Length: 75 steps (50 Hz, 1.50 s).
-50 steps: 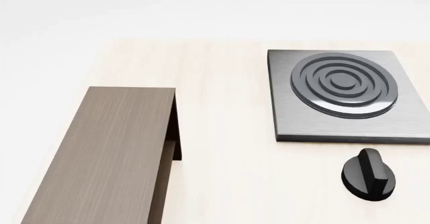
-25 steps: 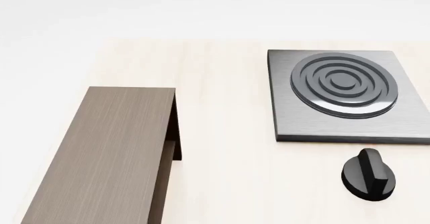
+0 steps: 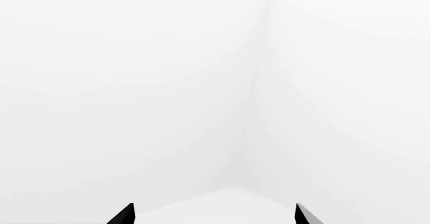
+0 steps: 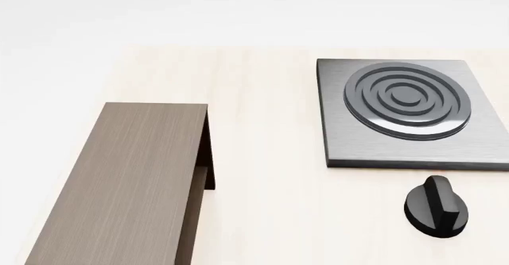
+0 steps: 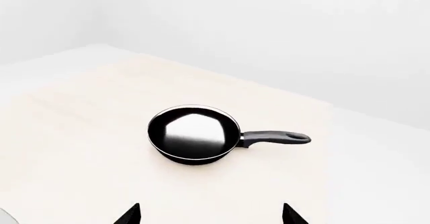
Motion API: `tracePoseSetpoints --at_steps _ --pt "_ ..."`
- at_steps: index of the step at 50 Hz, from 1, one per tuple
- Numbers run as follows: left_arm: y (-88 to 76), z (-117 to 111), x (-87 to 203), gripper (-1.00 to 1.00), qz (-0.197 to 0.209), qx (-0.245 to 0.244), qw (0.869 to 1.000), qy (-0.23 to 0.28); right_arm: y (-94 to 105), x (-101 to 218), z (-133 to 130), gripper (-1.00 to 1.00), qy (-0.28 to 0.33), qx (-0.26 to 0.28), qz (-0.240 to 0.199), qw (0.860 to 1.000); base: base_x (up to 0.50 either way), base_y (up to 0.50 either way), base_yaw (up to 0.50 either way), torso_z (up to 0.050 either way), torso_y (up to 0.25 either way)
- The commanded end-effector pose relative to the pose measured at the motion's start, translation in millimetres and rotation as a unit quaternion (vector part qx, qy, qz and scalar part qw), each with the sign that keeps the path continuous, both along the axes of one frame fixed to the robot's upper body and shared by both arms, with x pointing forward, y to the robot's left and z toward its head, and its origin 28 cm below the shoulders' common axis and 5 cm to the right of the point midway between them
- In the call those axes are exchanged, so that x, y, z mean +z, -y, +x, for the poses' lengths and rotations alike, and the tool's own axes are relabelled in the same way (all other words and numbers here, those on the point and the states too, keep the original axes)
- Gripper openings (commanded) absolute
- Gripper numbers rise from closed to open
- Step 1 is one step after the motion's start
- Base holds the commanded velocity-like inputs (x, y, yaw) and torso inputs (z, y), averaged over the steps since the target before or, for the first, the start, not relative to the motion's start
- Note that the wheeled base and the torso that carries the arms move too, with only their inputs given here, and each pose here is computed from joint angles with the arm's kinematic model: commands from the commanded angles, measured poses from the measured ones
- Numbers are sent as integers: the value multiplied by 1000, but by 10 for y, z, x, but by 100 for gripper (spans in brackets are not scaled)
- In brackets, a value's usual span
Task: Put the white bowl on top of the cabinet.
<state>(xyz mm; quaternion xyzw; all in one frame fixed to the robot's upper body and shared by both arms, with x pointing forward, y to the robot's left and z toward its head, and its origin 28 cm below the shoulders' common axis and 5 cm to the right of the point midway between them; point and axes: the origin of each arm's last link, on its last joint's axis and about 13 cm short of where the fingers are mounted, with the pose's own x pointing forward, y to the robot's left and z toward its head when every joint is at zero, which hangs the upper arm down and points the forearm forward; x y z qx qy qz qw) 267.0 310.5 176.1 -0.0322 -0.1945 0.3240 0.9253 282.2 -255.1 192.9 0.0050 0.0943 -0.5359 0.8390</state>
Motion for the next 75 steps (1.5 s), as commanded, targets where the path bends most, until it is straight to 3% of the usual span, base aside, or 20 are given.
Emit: tracePoseSetpoints --at_steps 1,18,48,59,75 --pt "-12 -1 -5 100 -3 1 1000 0 -5 -25 5 100 -13 15 25 999 0 0 0 0 0" --pt "-10 3 -24 100 -2 3 1000 -2 25 -55 -36 100 -27 19 62 998 0 0 0 0 0" --pt "-7 -6 -11 100 -1 5 1000 -3 121 -138 -137 100 -41 -37 50 997 0 0 0 0 1" --pt "-6 1 -8 100 3 7 1000 -4 158 -159 -152 100 -35 -35 83 995 0 0 0 0 0" --pt "-17 0 -18 100 3 9 1000 -4 225 -232 -164 100 -34 -44 87 995 0 0 0 0 0"
